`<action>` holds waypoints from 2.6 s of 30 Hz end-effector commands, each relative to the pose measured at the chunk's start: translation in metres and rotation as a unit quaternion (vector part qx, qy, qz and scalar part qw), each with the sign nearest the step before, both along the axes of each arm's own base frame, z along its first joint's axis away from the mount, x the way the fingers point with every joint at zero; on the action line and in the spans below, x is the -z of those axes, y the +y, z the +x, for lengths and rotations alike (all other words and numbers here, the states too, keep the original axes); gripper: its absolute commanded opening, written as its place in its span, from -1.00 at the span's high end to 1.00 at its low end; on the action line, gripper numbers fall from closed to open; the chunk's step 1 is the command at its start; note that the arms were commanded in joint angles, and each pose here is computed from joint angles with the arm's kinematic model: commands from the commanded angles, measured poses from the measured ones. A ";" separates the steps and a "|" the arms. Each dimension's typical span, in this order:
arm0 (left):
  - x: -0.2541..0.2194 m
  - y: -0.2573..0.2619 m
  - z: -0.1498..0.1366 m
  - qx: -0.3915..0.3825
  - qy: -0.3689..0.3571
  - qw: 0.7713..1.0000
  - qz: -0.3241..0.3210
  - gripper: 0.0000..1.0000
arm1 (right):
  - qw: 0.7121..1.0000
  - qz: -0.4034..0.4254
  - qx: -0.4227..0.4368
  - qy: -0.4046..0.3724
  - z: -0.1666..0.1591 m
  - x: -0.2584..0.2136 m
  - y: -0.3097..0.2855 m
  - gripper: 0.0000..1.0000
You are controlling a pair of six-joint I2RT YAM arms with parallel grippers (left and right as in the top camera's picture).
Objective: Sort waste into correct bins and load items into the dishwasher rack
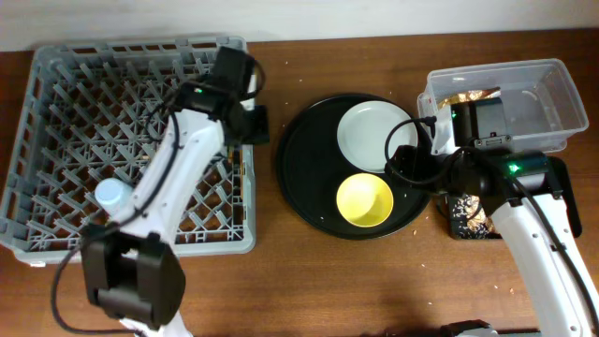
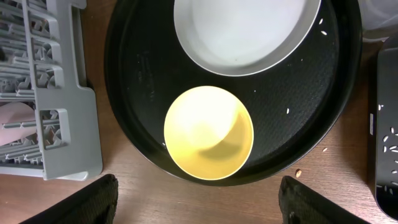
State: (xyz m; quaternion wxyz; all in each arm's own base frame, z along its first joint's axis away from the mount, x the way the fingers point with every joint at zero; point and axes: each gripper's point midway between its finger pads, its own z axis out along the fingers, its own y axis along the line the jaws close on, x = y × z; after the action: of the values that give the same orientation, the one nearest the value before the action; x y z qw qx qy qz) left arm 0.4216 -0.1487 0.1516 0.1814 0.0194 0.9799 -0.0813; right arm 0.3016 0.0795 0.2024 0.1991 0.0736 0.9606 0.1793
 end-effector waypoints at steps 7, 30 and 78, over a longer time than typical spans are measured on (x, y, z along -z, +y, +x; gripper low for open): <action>0.078 -0.165 -0.074 0.194 0.111 0.970 -0.099 0.36 | 1.000 0.001 -0.003 -0.006 0.001 -0.003 -0.001 -0.86; -0.082 0.159 -0.015 -0.168 -0.045 0.957 0.231 1.00 | 1.000 -0.001 -0.003 0.010 0.004 0.006 0.000 -0.94; -0.016 -0.095 0.019 0.146 -0.046 0.986 -0.066 -0.02 | 1.000 0.000 -0.003 0.005 0.006 0.005 0.000 -0.96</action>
State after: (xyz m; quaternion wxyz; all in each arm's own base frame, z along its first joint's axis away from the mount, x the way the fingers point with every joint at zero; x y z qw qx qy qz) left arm 0.4585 -0.1761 0.1954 0.2484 0.0632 0.9639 -0.0721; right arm 0.3058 0.0800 0.1955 0.1909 0.0733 0.9626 0.1776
